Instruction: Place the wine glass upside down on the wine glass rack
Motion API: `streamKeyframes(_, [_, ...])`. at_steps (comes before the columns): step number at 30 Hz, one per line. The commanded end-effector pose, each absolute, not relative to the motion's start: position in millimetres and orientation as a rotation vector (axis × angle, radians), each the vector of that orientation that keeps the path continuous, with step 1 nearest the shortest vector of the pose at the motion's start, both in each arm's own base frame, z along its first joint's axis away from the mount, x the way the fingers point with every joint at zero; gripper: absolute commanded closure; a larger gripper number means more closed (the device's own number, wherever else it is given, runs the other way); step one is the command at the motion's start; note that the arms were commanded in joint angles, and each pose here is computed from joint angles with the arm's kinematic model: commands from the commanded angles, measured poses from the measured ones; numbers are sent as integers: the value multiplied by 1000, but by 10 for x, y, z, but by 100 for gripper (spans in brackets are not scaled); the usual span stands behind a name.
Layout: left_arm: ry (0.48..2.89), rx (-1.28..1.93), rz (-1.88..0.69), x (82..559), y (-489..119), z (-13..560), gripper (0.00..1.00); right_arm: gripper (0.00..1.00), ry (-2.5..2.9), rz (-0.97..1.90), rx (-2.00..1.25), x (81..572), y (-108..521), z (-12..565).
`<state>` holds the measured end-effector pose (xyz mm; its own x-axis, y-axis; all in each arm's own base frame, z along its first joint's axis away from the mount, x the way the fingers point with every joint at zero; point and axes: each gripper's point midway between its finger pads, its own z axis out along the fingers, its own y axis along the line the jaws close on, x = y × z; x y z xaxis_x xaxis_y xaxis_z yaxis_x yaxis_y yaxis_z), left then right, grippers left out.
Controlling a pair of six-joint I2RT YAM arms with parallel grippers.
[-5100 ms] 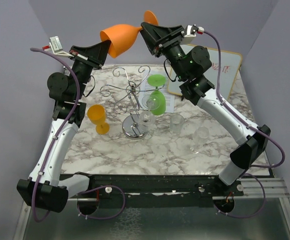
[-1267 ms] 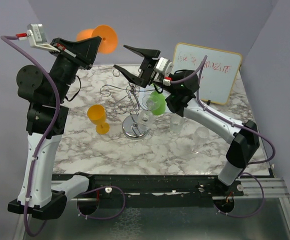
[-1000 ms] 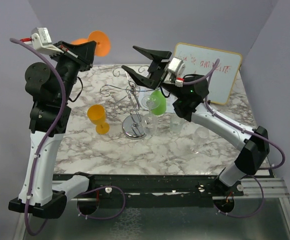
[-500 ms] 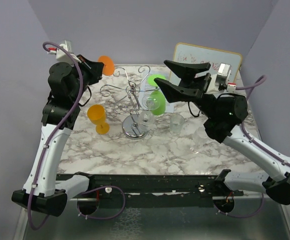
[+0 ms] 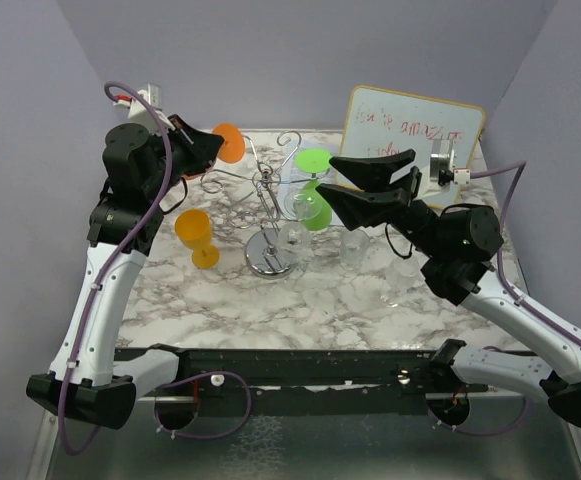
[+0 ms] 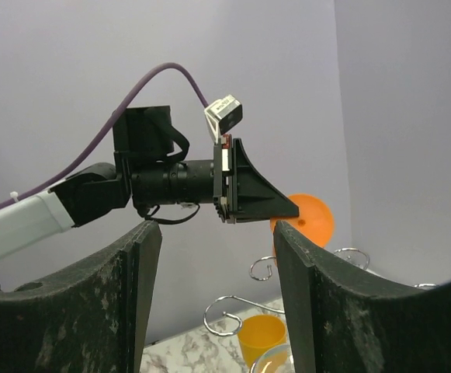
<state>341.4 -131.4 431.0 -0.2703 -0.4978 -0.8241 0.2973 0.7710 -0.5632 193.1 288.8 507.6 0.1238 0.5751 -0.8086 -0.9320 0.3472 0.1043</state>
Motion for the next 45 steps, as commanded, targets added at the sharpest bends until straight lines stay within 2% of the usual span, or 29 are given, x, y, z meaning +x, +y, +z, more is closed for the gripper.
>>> streamKeyframes(1, [1753,-178,-848,3419,-1418,4101,100,36,958,1178,-432,1986,2859,4965])
streamKeyframes(14, [1746,-271,-1112,3484,-1491,3998,100,37,961,1214,-416,2002,2901,4921])
streamKeyframes(24, [1694,-307,-1213,3612,-1467,4056,100,37,957,1226,-422,1994,2924,4918])
streamKeyframes(45, [1650,-286,-1271,3894,-1476,4185,100,37,954,1203,-403,1983,2845,4956])
